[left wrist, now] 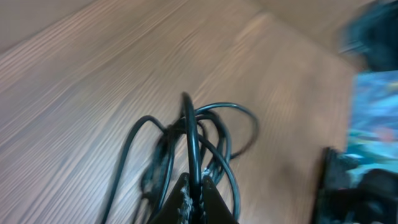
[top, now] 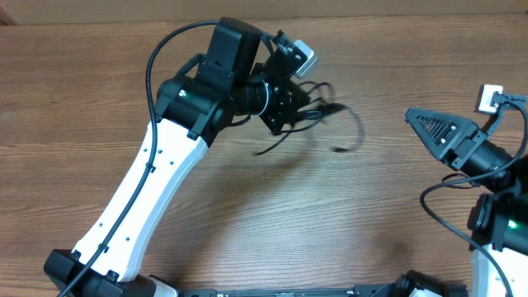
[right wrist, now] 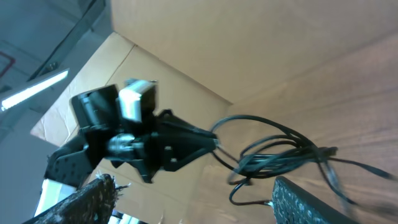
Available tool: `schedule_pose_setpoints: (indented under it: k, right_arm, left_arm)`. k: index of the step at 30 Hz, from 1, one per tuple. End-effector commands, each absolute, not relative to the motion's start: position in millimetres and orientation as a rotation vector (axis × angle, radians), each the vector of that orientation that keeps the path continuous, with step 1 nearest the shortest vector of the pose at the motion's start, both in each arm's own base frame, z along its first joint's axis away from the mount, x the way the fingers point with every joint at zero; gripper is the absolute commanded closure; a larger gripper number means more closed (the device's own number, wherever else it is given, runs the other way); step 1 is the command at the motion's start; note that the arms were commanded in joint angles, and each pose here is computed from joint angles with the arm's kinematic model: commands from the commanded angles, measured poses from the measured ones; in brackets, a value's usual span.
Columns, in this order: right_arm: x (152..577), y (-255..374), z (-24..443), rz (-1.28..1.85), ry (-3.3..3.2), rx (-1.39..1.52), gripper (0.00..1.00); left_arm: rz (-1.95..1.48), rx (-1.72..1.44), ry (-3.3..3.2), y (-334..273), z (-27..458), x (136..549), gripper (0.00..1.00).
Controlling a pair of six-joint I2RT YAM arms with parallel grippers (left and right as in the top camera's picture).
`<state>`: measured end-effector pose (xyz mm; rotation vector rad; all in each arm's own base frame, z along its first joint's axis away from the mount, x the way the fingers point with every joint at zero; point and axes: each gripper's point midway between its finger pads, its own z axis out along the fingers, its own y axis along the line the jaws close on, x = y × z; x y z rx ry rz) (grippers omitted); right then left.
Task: Untangle cables
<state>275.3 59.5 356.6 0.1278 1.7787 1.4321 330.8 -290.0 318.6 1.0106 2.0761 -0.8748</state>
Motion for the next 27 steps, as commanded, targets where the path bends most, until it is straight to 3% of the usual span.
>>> schedule_pose_setpoints:
  k: [1,9,17,21,27]
  right_arm:
    - [279.0,58.8,352.2,1.471,1.804,0.131,0.22]
    - [283.6,58.9,339.2,1.527,1.844,0.183,0.22]
    - [282.6,62.5,339.3,1.537,1.849,0.171,0.22]
    - [281.9,63.0,339.3,1.542,1.85,0.167,0.33]
    - [281.8,63.1,339.4,1.547,1.851,0.174,0.33]
  left_arm:
    - [-1.128,1.131,1.889,-314.0,349.4,303.8,0.96]
    - [-1.338,1.082,1.72,-340.4,398.0,294.6,0.96]
    - [-1.299,1.112,1.69,-363.0,399.6,282.2,0.96]
    - [-1.326,1.086,1.7,-364.7,403.1,281.8,0.96]
    - [-1.365,1.143,1.662,-389.4,407.2,253.9,0.96]
